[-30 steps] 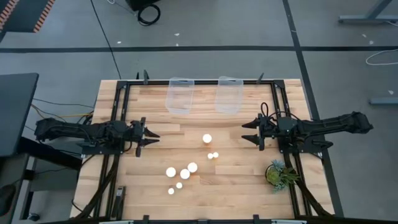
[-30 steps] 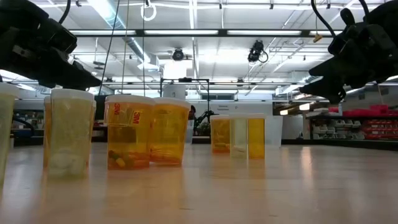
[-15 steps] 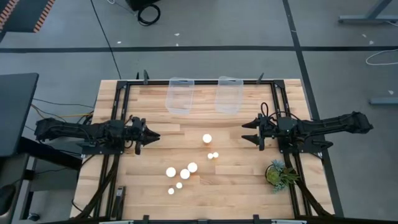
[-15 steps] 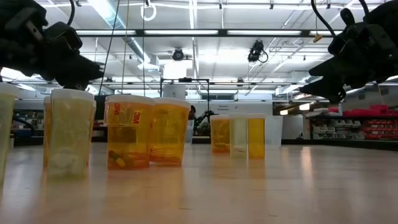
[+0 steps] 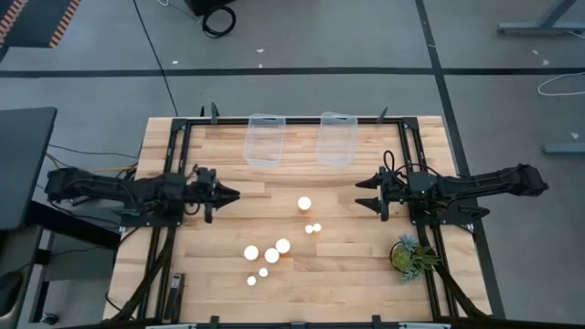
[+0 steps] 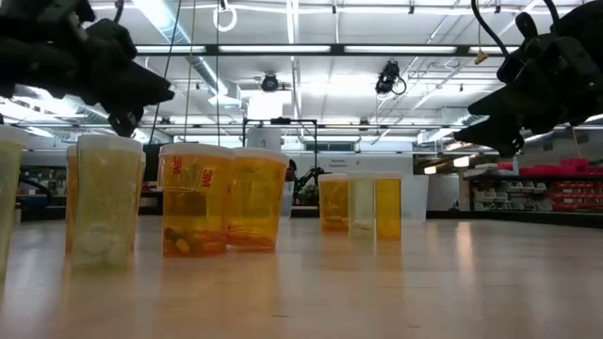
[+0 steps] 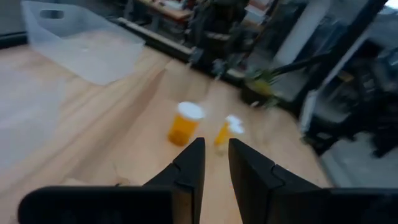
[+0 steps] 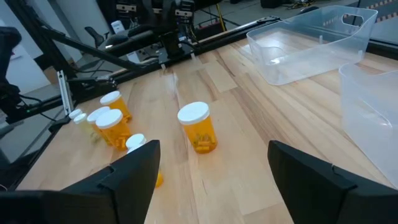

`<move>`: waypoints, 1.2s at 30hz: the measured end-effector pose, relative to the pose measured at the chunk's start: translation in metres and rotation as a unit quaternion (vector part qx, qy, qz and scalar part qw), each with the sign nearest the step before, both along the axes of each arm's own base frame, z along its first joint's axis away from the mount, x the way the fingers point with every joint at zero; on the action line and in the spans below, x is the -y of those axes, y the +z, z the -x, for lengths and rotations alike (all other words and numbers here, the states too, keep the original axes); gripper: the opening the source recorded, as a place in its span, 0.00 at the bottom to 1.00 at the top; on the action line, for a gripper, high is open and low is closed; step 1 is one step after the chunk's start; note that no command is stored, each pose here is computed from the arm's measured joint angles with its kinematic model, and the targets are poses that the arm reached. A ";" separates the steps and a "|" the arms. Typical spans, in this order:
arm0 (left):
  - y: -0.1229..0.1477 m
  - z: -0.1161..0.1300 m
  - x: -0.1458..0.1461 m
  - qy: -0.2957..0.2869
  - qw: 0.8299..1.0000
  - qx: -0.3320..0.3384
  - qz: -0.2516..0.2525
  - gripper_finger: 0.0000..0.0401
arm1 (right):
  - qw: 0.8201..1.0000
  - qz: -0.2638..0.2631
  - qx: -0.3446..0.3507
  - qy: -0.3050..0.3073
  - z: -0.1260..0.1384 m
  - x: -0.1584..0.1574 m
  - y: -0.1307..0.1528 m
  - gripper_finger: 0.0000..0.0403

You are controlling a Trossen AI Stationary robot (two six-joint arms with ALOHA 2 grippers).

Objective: Pick and place medicine bottles into bin by pill shape (circle, oval)
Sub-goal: Put the big orange pill bottle into the left transparent bin

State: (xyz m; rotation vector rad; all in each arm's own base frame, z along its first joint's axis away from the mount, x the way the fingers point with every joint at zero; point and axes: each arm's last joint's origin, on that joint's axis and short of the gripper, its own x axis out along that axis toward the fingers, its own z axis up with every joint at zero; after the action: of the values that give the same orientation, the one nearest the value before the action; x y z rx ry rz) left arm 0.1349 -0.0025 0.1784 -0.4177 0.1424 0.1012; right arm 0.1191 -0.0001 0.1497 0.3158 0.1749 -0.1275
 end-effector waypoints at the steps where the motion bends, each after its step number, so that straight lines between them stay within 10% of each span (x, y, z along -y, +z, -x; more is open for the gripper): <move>1: 0.002 -0.004 0.000 0.004 1.000 -0.008 -0.009 0.20 | 1.000 0.000 0.000 0.000 0.000 0.000 0.000 0.76; 36: 0.030 -0.170 -0.016 0.042 0.960 -0.275 -0.038 0.41 | 1.000 0.000 -0.007 0.000 0.000 0.000 -0.001 0.76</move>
State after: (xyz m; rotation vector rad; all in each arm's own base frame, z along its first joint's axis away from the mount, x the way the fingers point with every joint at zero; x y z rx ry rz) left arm 0.3049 0.0132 0.2080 -0.3095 0.6672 0.3044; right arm 0.1188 -0.0002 0.1485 0.3149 0.1882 -0.1298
